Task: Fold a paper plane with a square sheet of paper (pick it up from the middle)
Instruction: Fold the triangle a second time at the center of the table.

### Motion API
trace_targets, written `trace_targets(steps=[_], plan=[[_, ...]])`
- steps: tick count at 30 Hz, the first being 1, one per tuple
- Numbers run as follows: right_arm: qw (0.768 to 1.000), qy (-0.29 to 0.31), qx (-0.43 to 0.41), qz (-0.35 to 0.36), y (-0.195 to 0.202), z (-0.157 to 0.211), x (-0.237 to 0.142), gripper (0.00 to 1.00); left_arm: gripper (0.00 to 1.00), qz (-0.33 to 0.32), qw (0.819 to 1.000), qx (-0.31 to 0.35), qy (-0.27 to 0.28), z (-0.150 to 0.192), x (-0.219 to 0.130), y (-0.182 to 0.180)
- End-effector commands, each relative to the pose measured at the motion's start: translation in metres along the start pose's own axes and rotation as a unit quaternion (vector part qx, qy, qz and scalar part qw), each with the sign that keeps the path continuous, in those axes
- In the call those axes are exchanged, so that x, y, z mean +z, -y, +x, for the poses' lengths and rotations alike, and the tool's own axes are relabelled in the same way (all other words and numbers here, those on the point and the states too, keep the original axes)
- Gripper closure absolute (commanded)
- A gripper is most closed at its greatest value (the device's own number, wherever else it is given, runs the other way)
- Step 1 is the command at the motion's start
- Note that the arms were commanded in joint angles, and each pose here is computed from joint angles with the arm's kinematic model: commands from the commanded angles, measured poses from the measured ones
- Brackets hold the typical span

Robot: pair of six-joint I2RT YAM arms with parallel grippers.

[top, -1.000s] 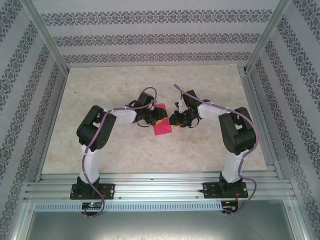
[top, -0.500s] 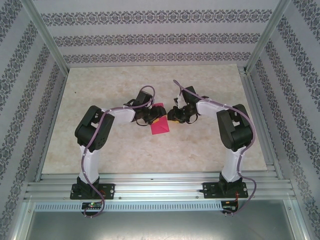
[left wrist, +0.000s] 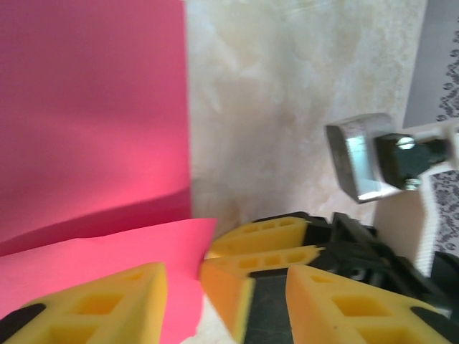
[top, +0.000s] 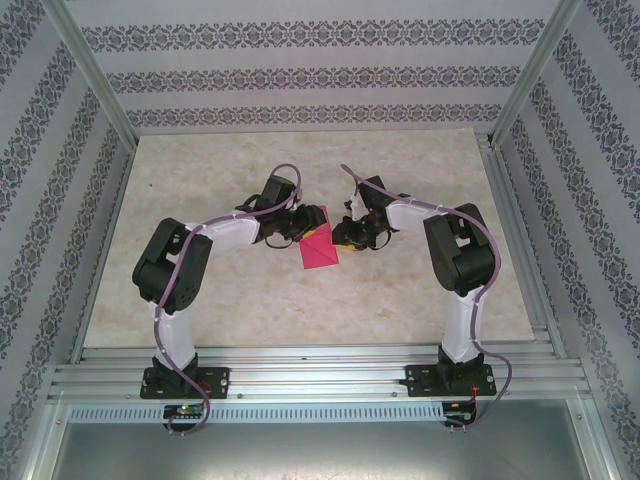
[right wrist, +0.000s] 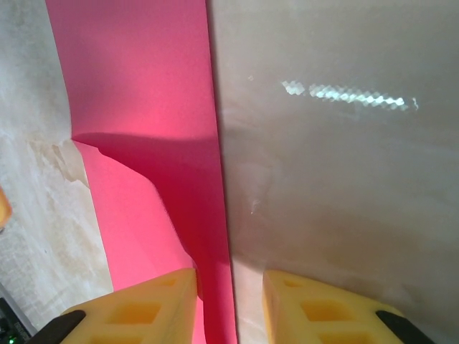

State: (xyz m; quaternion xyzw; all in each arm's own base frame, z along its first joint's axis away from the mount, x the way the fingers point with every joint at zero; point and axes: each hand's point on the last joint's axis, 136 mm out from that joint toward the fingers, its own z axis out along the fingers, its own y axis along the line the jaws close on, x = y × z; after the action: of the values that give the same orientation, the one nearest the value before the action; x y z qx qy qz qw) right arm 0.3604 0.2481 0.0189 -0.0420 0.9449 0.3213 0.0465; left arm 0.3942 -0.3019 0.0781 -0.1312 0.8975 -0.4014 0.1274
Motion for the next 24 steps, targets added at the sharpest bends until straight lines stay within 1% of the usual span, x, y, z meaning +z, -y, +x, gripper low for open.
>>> trace_targets(steps=[1, 3, 4, 6, 15, 18, 22, 24], plan=[[1.000, -0.006, -0.020, -0.005, -0.012, 0.005, 0.024, 0.70, 0.55, -0.009, 1.000, -0.013, -0.003, 0.000, 0.003, -0.011], [0.999, -0.007, -0.028, -0.019, -0.021, 0.006, 0.024, 0.72, 0.58, -0.007, 1.000, -0.015, -0.005, -0.001, 0.008, -0.013], [0.999, -0.006, -0.028, -0.020, -0.023, 0.005, 0.024, 0.72, 0.58, -0.001, 1.000, -0.014, -0.006, -0.001, 0.010, -0.012], [0.999, -0.001, -0.028, -0.019, -0.024, 0.003, 0.022, 0.76, 0.59, 0.003, 1.000, -0.014, -0.010, -0.002, 0.014, -0.011], [0.999, 0.006, -0.030, -0.023, -0.031, 0.003, 0.016, 0.75, 0.63, -0.042, 0.999, -0.030, -0.015, 0.001, 0.025, -0.039], [0.999, 0.011, -0.030, -0.016, -0.032, 0.002, 0.013, 0.75, 0.64, -0.046, 0.998, -0.031, -0.013, 0.002, 0.024, -0.042], [1.000, 0.004, -0.024, -0.008, -0.025, 0.004, 0.019, 0.74, 0.64, -0.051, 0.998, -0.029, -0.020, 0.003, 0.025, -0.044], [0.999, -0.003, -0.027, -0.018, -0.030, 0.008, 0.021, 0.73, 0.64, -0.052, 0.998, -0.030, -0.020, 0.004, 0.025, -0.044]])
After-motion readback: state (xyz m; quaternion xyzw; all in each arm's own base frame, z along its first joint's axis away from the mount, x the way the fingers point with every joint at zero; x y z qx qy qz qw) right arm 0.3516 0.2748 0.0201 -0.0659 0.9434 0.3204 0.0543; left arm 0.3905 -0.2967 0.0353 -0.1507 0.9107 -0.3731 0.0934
